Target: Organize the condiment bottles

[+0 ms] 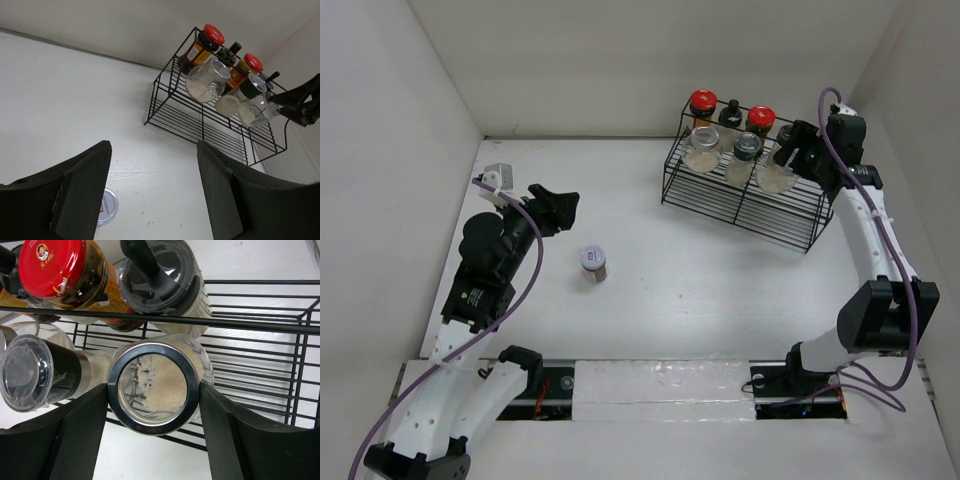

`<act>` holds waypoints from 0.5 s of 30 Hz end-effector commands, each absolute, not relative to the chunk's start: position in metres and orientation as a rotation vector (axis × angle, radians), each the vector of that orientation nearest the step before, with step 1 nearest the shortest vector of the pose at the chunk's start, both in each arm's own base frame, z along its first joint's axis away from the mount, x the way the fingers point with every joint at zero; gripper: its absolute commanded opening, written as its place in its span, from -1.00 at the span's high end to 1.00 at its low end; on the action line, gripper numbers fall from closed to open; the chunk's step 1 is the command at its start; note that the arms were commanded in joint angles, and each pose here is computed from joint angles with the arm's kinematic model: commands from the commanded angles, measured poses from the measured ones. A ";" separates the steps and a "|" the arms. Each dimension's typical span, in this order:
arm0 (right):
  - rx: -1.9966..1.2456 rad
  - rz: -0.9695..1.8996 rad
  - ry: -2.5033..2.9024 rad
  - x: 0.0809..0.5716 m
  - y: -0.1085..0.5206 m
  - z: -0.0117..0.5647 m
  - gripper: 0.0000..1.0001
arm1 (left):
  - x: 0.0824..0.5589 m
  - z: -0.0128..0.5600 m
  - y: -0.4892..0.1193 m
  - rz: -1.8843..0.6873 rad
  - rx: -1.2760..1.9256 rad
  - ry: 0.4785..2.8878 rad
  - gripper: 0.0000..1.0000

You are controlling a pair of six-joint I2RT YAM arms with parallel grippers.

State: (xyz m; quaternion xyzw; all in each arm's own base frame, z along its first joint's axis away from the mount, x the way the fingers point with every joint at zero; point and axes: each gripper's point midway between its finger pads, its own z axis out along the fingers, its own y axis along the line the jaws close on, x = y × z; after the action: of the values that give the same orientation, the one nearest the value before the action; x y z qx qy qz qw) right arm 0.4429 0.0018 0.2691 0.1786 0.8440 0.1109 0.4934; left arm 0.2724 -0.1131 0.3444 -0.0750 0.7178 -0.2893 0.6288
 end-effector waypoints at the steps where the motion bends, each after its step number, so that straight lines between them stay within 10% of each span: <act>1: 0.363 0.274 1.930 0.460 0.011 0.311 -0.39 | 0.272 0.356 -0.116 -0.682 -0.155 1.599 -0.30; 6: 0.349 0.262 1.921 0.458 0.023 0.315 -0.83 | 0.272 0.356 -0.116 -0.682 -0.155 1.599 -0.30; 15: 0.295 0.210 1.755 0.413 0.035 0.386 -0.88 | 0.275 0.353 -0.116 -0.673 -0.149 1.608 -0.30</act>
State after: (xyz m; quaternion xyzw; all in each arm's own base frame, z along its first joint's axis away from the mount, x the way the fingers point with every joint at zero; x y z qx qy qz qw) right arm 0.4332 0.0315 0.3130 0.1436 0.8218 0.0933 0.5435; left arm 0.2740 -0.1136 0.3423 -0.0752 0.7204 -0.2881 0.6264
